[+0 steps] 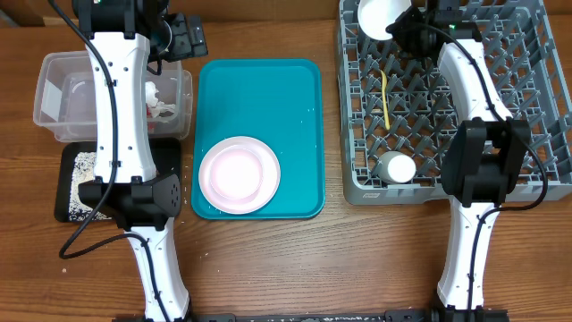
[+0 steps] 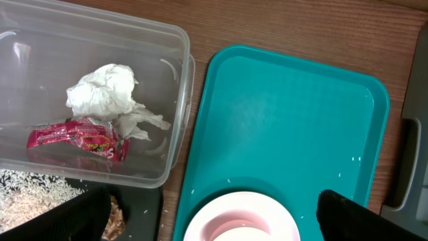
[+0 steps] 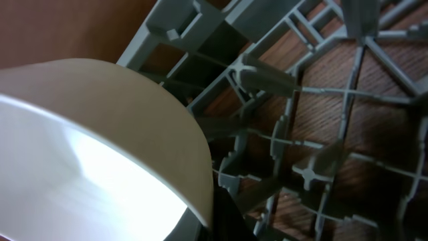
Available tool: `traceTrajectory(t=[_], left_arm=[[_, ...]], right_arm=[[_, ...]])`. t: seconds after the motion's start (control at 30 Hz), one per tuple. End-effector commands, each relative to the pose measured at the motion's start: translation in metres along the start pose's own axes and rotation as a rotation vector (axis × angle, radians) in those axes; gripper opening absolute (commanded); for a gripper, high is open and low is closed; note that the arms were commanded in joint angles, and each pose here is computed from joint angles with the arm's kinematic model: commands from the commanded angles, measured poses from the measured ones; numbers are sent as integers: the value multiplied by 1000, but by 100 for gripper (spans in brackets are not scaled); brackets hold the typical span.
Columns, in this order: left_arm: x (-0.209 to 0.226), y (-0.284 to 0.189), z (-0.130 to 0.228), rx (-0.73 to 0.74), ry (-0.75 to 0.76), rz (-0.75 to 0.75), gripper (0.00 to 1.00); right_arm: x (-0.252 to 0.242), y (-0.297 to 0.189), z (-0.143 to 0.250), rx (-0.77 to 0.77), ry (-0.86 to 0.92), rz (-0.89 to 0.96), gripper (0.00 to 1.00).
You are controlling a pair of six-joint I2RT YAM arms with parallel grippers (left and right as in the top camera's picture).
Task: Sort waste into correct bins and load items into the dishwasher
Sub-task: 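Lower the bowl upside down into the rack and open the right gripper, then withdraw the right gripper from the rack toward the teal tray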
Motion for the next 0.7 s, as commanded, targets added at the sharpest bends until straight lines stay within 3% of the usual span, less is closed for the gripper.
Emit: traceTrajectory(t=[0.0,0.17,0.4,0.67], left_arm=[[1,-4,0,-8,-10,8,100],[1,-4,-1,-8,-11,8,100],[1,-4,0,-8,-10,8,100],[1,-4,0,-8,-10,8,100]], right_arm=[[17,-31,-13,-72,-89,2,4],[32,-84,-34,-225,-144,71,4],[56,-169,-43,-605,-299,391,4],[91,-167,10,-840,-609,787,4]])
Point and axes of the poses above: each gripper's point midway between its finger pads, its own y axis out along the fingers, its own x axis along the line the jaws close on, z = x × y, the point moved 5 cm from there along -y, back along the fingers, and after that the axes turned 3 degrees about y, right-handed, at the moved point
